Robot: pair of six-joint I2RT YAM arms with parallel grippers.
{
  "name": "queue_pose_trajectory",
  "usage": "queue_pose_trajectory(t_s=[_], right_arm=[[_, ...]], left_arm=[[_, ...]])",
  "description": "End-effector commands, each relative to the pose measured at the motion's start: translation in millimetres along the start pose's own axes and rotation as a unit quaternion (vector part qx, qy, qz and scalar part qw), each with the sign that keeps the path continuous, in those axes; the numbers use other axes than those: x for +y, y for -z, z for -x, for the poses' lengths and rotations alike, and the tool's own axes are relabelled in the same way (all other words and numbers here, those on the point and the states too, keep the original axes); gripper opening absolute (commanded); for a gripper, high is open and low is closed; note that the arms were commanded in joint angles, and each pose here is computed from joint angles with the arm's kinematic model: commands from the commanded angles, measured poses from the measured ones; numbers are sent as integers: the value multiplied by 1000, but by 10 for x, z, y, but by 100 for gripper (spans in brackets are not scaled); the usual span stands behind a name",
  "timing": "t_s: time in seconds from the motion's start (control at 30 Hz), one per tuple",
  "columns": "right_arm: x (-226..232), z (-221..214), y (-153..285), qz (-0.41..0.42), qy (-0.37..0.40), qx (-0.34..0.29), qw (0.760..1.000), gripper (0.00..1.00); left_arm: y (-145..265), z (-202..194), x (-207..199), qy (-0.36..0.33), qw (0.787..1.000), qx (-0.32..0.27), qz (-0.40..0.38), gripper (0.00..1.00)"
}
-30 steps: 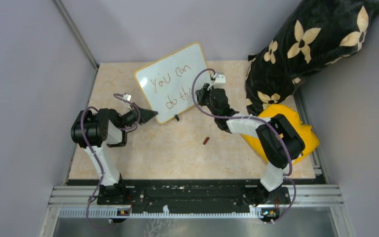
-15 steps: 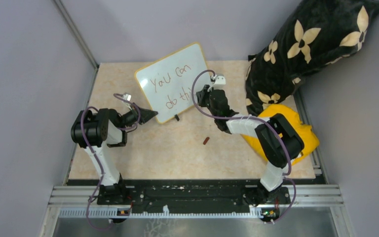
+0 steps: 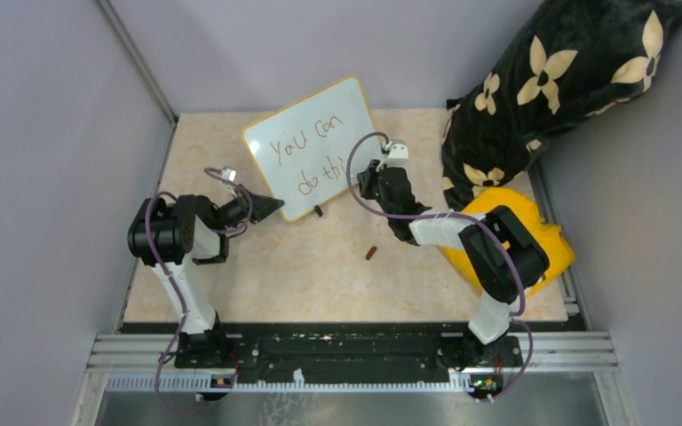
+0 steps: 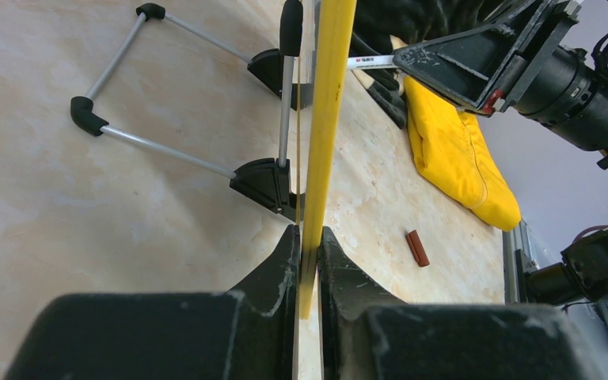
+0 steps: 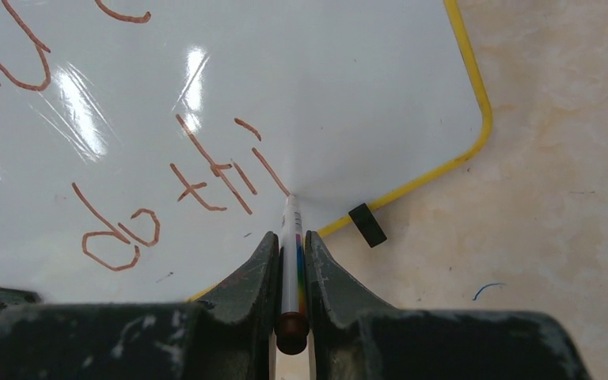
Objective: Write a sentence on the whiteboard
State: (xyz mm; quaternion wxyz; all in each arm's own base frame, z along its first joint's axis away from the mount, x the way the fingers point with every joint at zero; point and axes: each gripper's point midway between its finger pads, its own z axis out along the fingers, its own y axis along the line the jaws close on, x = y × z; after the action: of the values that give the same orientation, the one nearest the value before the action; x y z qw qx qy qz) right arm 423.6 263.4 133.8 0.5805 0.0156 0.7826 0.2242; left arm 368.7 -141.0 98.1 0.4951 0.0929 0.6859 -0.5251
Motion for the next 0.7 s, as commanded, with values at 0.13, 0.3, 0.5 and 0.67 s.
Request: queue_pose_trajectory(t_s=[0.13, 0.3, 0.5, 0.67], right_arm=[[98, 851, 102, 5, -33, -103, 994, 0], [70, 982, 1, 3, -43, -112, 993, 0], [105, 933, -93, 11, -43, -103, 994, 0], [106, 884, -157, 10, -42, -96, 994, 0]], left_arm=[[-25, -10, -46, -2, 1000, 5, -15, 0], [-26, -12, -42, -2, 1000, 5, -15, 0], [-27, -8, -46, -2, 1000, 6, -16, 0], [-26, -12, -45, -2, 1000, 6, -16, 0]])
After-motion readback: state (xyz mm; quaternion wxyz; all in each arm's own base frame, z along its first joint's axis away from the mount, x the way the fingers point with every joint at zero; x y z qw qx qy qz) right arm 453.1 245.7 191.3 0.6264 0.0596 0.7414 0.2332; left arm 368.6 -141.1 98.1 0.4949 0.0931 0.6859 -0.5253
